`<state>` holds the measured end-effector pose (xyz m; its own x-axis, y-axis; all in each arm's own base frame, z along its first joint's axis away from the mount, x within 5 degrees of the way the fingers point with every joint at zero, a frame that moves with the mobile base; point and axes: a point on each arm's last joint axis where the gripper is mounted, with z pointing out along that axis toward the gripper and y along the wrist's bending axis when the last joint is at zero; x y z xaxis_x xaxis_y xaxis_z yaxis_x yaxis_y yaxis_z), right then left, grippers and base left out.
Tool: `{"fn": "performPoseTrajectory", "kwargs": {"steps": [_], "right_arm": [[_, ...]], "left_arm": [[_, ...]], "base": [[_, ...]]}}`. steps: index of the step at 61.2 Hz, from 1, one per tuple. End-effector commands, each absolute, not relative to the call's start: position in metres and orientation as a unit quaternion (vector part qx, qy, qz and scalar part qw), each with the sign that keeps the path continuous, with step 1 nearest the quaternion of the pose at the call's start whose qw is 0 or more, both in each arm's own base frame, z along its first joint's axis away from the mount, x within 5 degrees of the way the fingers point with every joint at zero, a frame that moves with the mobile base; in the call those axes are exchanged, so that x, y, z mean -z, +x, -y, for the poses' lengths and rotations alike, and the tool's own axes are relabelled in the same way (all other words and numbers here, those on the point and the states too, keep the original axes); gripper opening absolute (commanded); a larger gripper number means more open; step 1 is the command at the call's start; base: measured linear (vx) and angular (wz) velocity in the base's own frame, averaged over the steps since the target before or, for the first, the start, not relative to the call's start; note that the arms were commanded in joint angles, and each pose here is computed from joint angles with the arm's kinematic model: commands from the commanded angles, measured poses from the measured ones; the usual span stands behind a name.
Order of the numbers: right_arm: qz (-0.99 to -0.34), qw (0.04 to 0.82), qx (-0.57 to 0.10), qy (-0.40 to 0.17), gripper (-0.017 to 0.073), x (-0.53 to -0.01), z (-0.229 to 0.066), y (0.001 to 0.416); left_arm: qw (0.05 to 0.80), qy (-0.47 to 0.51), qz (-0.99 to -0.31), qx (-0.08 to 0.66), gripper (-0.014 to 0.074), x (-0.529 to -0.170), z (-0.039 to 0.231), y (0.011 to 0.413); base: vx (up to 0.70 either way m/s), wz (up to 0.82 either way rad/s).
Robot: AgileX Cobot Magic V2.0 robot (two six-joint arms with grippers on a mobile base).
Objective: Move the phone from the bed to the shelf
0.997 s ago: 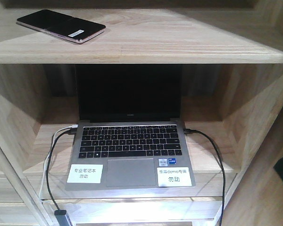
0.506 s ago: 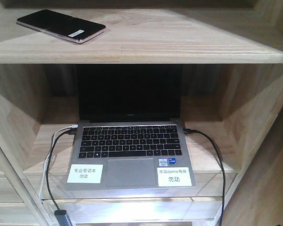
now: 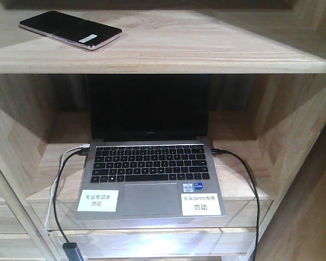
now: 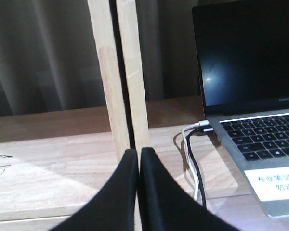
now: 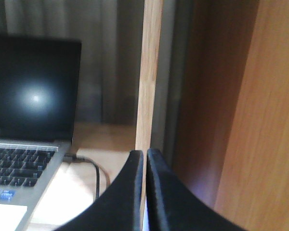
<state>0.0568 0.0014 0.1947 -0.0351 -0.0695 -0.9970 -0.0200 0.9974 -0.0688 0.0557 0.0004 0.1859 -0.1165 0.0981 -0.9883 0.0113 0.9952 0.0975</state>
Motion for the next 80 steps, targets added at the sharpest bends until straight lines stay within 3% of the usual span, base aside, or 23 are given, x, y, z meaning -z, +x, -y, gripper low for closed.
{"fn": "performPoseTrajectory", "kwargs": {"steps": [1,80], "right_arm": [[-0.694,0.718,0.032,-0.033,-0.0004,-0.1987,-0.0003,0.0563],[-0.695,0.718,0.031,-0.033,-0.0004,-0.1985,-0.0004,0.0563]], "left_arm": [[0.701,0.034,-0.711,-0.029,0.0001,-0.2014,0.0001,0.0549],[0.701,0.034,-0.711,-0.029,0.0001,-0.2014,0.0001,0.0549]], "base": [[0.00,0.00],[0.00,0.00]]}}
